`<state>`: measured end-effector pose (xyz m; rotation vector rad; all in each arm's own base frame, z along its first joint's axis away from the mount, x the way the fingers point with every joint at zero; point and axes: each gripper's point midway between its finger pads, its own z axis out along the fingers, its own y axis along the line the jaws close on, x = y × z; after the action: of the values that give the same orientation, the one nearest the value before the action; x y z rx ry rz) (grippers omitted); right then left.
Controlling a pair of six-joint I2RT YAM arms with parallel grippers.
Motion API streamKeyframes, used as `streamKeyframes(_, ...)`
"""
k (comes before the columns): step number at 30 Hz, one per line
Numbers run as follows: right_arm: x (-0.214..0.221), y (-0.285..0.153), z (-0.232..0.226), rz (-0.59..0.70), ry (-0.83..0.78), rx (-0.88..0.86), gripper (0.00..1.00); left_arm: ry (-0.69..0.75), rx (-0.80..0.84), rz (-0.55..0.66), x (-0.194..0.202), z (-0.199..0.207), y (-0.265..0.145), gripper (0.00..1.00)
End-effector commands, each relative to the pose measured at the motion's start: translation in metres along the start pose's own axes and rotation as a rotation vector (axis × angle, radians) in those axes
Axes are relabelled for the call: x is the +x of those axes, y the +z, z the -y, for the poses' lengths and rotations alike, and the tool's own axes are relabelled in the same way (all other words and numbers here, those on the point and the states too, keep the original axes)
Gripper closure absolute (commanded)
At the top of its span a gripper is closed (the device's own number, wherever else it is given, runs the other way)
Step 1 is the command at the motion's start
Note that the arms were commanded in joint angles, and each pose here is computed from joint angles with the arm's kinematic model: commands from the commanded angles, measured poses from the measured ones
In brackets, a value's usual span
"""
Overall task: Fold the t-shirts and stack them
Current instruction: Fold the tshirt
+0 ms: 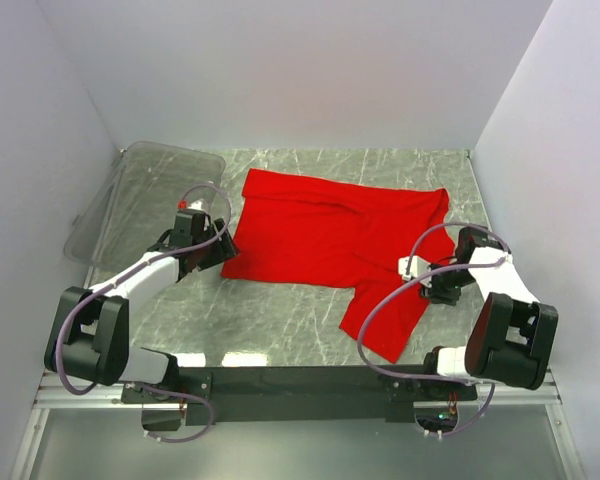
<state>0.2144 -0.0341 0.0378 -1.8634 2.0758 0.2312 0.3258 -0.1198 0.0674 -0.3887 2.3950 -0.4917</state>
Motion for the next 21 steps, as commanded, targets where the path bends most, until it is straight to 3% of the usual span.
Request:
streamKeyframes(1,0.005,-0.011,0.021,-0.010,-0.011,0.051,0.52,-0.020,-0.020,-0.026,0.008,-0.006,0.000,0.32)
streamKeyframes(21,0.019,0.014,0.017,-0.037,0.025,-0.043,0.52,-0.034,-0.070,-0.102,0.027,-0.017,0.001,0.35)
